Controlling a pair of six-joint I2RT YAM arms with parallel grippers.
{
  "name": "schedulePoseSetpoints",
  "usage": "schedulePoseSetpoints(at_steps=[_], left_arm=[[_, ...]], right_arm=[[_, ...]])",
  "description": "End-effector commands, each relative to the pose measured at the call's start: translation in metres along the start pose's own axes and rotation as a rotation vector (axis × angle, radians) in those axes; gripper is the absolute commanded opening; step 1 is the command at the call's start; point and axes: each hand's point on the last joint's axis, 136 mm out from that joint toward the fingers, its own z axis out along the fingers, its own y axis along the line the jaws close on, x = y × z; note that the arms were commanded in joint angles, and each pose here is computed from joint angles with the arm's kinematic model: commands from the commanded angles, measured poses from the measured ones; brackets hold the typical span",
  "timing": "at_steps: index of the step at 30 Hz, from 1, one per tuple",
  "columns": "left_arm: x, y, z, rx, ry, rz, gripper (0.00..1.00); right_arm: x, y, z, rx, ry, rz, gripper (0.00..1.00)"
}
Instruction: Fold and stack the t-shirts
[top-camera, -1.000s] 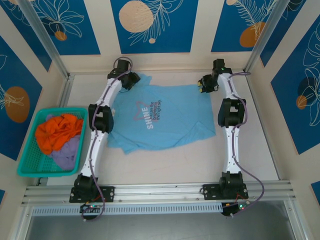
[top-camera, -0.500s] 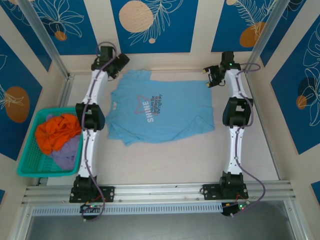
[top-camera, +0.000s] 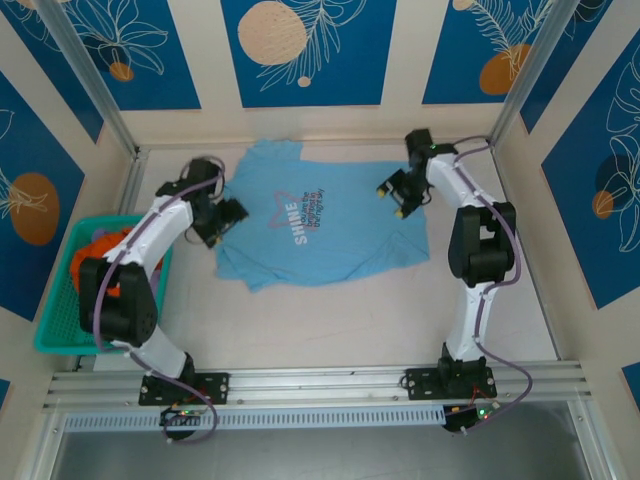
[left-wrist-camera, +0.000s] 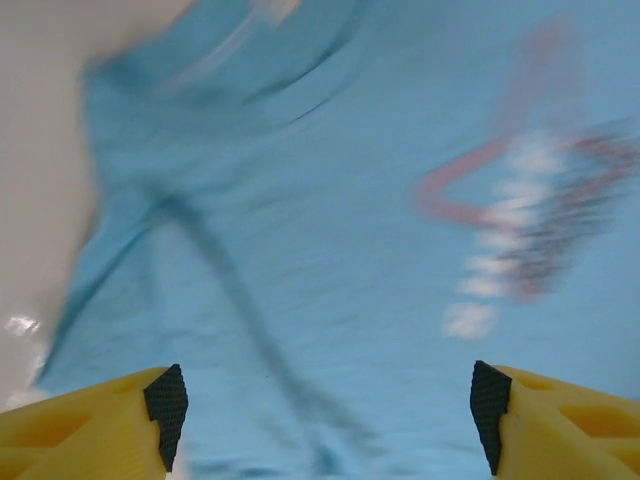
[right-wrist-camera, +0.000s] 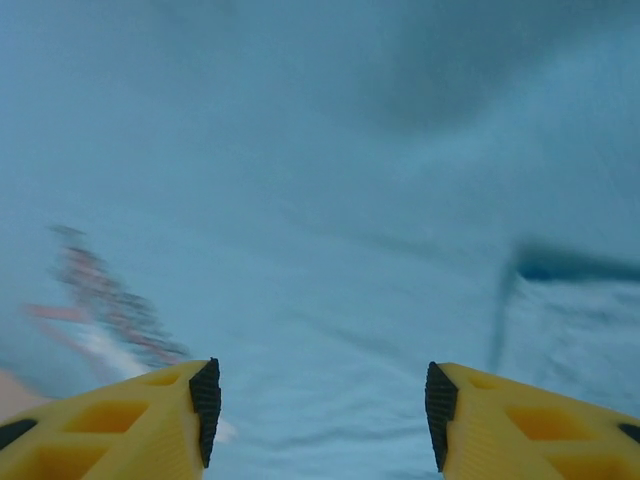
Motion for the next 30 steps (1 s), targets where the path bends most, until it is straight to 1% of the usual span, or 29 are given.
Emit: schedulePoseSetpoints(at_steps=[1,3,5,9,13,17,21,25,27,30], left_arm=[[-0.003,0.012,0.011,0.012,0.031,0.005,0.73],[-0.009,0.022,0.014,-0.029,0.022,-0.014,0.71],[-0.015,0.026,0.016,-0.057,0.007,-0.02,0.7],[-0.026,0.024,0.024,-0.074,-0.003,-0.06,0.67],[-0.032,0.021,0.031,-0.1,0.012,-0.085,0.61],[-0.033,0.03,0.035,-0.149,0.002,-0.112,0.56],[-0.034,0.036,0.034,-0.18,-0.012,-0.118,0.55],[-0.029,0.044,0.034,-0.194,-0.008,-0.136,0.56],[-0.025,0.05,0.035,-0.208,-0.007,-0.149,0.58],[-0.019,0.05,0.041,-0.188,0.011,-0.164,0.58]], right_arm=[[0.025,-0.038,-0.005,0.134,-0.024,-0.064,0.58],[0.034,-0.052,0.003,0.176,-0.006,-0.052,0.54],[0.037,-0.057,0.006,0.204,-0.002,-0.057,0.53],[0.034,-0.054,0.009,0.202,-0.024,-0.082,0.52],[0.034,-0.051,0.013,0.194,0.004,-0.079,0.52],[0.031,-0.052,0.014,0.191,0.003,-0.057,0.52],[0.027,-0.054,0.013,0.208,0.003,-0.028,0.52],[0.02,-0.057,0.012,0.237,-0.003,-0.011,0.53],[0.019,-0.057,0.014,0.253,0.007,-0.01,0.53],[0.019,-0.059,0.019,0.286,0.023,-0.008,0.53]])
